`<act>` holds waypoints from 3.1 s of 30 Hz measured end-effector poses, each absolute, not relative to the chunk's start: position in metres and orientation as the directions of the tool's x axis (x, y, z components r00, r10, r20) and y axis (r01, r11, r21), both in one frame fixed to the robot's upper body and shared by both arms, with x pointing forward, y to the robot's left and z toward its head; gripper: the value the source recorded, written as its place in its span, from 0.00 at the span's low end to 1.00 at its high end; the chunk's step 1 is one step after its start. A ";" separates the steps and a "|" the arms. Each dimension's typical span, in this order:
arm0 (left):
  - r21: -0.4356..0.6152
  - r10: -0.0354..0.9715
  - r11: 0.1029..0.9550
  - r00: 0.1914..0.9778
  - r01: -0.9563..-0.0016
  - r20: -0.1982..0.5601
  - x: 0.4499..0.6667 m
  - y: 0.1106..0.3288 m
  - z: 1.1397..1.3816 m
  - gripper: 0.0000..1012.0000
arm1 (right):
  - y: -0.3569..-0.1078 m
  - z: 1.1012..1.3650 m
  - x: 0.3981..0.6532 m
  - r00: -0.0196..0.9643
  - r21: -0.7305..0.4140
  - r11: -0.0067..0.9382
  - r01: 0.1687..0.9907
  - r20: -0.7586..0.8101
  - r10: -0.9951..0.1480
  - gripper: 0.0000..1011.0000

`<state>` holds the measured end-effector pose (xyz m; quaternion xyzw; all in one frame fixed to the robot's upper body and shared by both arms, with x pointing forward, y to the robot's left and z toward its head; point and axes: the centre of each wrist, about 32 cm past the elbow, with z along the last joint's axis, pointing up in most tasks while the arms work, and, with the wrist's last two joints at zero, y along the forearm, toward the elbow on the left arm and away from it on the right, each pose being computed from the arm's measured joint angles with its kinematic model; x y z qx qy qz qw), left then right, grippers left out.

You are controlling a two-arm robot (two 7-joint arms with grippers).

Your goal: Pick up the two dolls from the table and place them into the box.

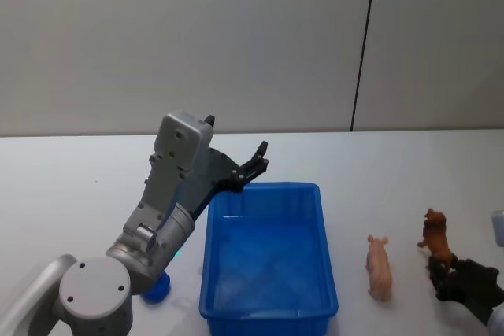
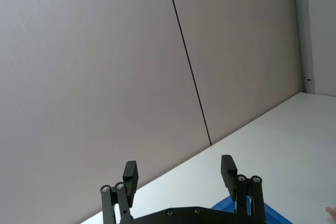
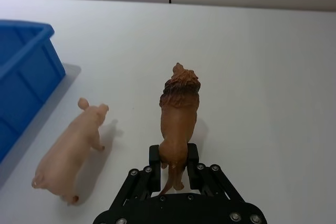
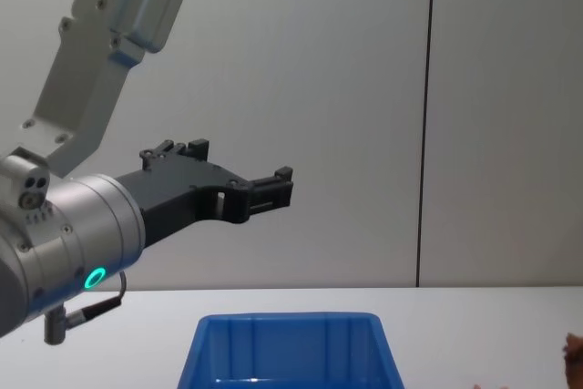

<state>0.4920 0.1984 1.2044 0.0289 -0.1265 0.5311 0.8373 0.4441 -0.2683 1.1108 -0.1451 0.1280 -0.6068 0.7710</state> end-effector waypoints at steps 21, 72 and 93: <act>-0.086 0.882 0.434 0.404 -0.897 0.243 0.492 0.198 1.204 0.99 | -0.256 1.147 0.451 0.392 -0.175 0.387 0.905 -0.005 -0.920 0.27; -0.086 0.882 0.434 0.404 -0.897 0.243 0.492 0.198 1.204 0.99 | -0.170 1.163 0.476 0.734 -0.180 0.714 0.677 0.091 -0.673 0.99; -0.086 0.882 0.434 0.404 -0.897 0.242 0.492 0.198 1.204 0.99 | -0.215 1.160 0.459 0.600 -0.234 0.574 0.785 0.055 -0.798 0.99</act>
